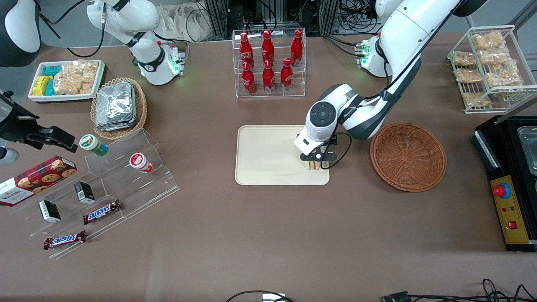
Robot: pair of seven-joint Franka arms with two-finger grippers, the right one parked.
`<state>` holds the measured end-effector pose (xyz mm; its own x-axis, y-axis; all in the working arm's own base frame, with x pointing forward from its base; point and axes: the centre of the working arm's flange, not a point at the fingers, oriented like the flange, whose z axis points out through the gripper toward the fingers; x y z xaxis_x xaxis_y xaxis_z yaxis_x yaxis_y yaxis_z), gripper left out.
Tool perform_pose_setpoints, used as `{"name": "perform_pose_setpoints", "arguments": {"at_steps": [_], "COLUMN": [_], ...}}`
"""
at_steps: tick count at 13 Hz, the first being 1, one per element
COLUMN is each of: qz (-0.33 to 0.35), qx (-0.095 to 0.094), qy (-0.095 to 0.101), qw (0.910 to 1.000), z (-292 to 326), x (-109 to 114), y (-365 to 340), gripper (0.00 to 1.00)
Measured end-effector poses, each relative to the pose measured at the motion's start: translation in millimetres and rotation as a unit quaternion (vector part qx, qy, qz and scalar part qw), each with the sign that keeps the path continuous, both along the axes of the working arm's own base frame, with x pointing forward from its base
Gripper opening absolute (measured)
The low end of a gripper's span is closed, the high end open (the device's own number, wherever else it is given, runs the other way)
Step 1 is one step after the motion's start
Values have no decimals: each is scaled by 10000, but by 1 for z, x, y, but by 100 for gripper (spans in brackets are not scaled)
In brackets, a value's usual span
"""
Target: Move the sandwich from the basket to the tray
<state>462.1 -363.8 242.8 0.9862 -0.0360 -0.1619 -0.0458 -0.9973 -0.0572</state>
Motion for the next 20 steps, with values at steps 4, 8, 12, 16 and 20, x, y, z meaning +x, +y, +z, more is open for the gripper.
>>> {"name": "perform_pose_setpoints", "arguments": {"at_steps": [4,8,12,16,20], "qz": [254,367,475,775,903], "qx": [237,230,84,-30,-106], "qy": [-5,-397,-486,-594,-689], "qw": [9994,9983,9977,9952,9935], "z": [63,221,319,348,359], "x": [26,40,51,55,53], "y": [3,31,165,287,312], "gripper": [100,100,100,100,100]}}
